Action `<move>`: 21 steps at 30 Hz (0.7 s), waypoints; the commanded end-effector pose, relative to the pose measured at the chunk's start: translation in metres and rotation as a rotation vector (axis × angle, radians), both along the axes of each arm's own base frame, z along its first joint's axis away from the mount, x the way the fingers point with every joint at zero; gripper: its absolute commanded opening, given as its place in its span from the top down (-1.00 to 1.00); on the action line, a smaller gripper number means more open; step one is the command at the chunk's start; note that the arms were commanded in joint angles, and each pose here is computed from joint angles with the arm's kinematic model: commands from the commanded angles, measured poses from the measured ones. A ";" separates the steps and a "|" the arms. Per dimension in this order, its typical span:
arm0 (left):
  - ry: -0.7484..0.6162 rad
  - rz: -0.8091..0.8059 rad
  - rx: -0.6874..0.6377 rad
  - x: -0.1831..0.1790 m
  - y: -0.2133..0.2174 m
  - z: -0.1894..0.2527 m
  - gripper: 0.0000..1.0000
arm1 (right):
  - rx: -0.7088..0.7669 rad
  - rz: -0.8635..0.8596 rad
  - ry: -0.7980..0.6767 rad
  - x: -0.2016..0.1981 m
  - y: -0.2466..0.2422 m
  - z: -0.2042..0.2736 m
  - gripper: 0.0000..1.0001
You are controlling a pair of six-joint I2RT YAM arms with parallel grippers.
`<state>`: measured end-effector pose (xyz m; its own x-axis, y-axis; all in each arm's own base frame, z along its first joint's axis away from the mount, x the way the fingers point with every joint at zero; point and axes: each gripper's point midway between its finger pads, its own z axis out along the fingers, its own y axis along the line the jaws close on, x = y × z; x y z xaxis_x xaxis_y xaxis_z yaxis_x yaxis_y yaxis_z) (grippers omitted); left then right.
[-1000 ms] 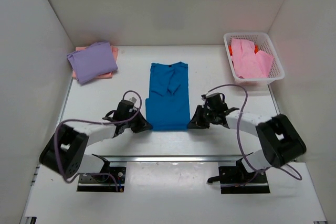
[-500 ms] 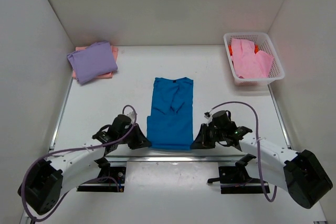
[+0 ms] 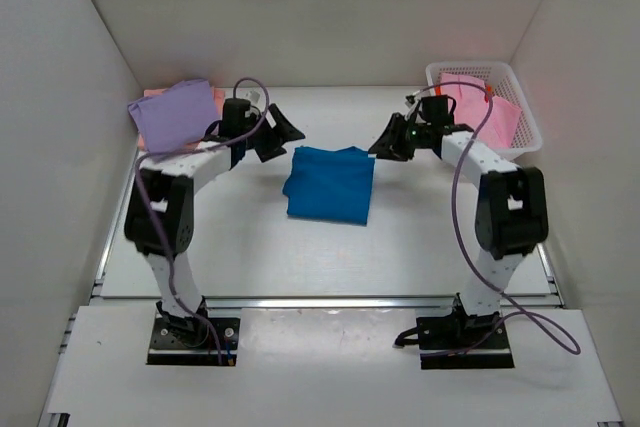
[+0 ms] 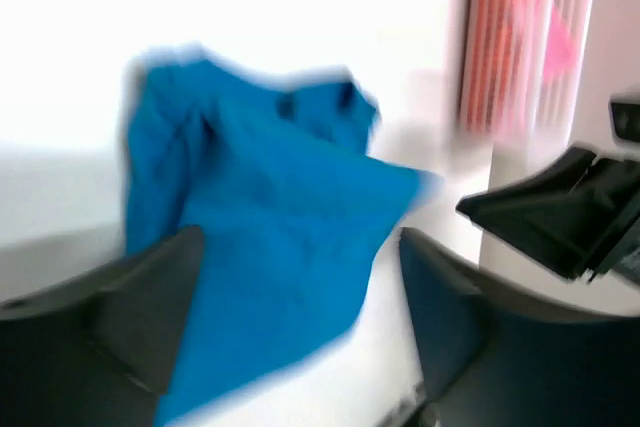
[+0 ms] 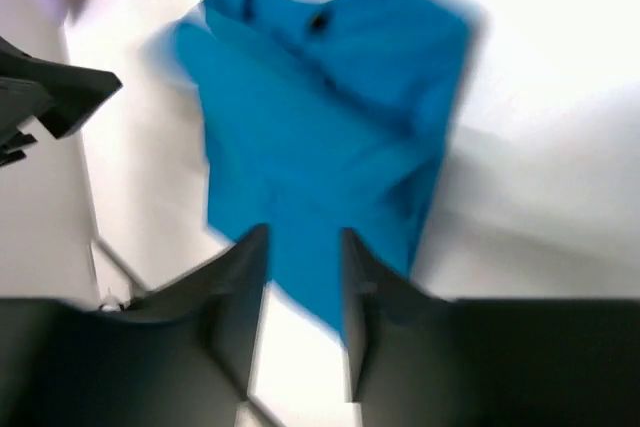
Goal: Fold and stack the t-shirts
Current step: Fold the long partially folded tshirt into a neat square, then put the neatly folded tshirt into the corner of the board with the left arm
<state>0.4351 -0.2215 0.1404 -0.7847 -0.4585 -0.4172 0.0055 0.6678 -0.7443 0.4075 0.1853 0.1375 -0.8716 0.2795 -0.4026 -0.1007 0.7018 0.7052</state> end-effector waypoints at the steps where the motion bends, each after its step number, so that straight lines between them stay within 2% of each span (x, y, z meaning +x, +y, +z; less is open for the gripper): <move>1: -0.055 0.030 -0.084 0.056 0.013 -0.001 -0.97 | -0.090 -0.032 -0.074 0.053 -0.020 -0.002 0.30; 3: -0.059 0.025 -0.138 0.063 0.016 -0.005 -0.97 | -0.140 -0.036 -0.086 0.061 -0.025 -0.002 0.17; 5: -0.057 0.042 -0.100 0.052 0.024 -0.018 -0.98 | -0.166 -0.045 -0.112 0.059 -0.029 0.005 0.10; 8: -0.107 0.059 0.021 0.020 0.040 -0.028 -0.98 | -0.176 -0.054 -0.103 0.040 -0.033 -0.008 0.05; 11: -0.122 0.032 0.143 0.004 0.040 -0.038 -0.98 | -0.159 -0.038 -0.084 0.018 -0.032 -0.010 0.05; 12: -0.090 0.030 0.195 -0.001 0.042 -0.046 -0.97 | -0.155 -0.037 -0.099 0.014 -0.031 -0.003 0.06; 16: -0.052 -0.012 0.365 -0.007 0.038 -0.069 -0.96 | -0.136 -0.025 -0.104 -0.015 -0.030 0.005 0.08; 21: 0.016 -0.066 0.551 0.004 0.034 -0.095 -0.97 | -0.096 -0.036 -0.109 -0.042 -0.032 0.009 0.10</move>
